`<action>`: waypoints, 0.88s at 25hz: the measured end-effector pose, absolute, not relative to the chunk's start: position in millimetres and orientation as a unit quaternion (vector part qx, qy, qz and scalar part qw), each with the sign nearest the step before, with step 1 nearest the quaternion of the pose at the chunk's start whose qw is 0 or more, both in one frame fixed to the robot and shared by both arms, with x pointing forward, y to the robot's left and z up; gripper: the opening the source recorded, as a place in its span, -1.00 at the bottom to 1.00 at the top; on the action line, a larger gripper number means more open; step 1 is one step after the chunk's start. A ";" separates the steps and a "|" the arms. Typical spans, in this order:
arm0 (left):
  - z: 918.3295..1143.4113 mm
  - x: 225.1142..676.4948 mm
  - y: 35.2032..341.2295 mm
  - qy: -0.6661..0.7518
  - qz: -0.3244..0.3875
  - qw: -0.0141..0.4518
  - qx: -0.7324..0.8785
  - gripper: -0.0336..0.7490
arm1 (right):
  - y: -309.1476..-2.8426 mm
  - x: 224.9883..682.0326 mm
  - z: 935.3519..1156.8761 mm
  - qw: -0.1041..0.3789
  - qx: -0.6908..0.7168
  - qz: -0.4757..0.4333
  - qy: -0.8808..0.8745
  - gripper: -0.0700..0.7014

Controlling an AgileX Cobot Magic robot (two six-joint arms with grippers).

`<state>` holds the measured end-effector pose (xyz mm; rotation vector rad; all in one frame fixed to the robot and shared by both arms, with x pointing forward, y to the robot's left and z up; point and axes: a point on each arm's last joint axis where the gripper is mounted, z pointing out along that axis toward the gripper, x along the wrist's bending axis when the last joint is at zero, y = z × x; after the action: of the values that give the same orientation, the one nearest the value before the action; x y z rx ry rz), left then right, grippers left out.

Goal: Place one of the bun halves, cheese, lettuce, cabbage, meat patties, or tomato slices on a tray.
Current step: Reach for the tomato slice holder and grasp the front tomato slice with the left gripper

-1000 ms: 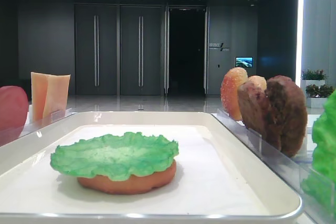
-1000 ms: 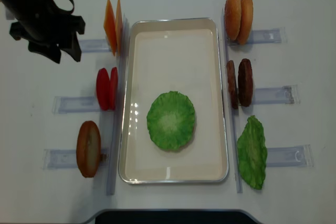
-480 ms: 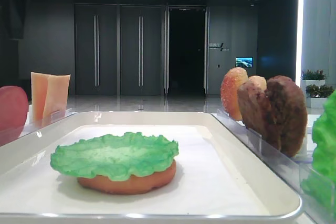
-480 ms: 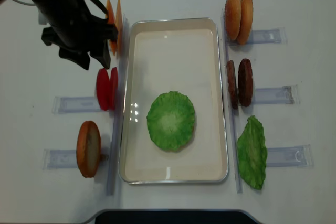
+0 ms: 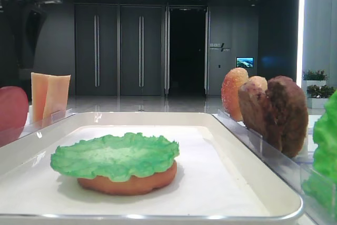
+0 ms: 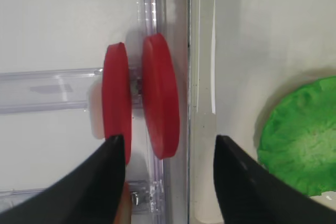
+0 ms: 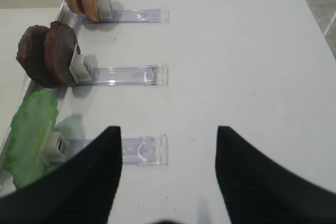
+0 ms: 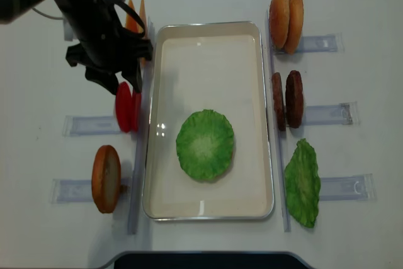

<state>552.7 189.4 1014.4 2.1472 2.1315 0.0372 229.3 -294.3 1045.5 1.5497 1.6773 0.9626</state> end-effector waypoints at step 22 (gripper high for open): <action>982.6 567.2 183.2 0.707 0.001 0.047 0.706 0.14 | -294.3 229.3 1045.5 0.326 0.591 0.367 0.640 0.24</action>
<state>567.2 183.2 982.6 2.1527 2.1566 0.0016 229.3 -294.3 1045.5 1.5497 1.6773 0.9626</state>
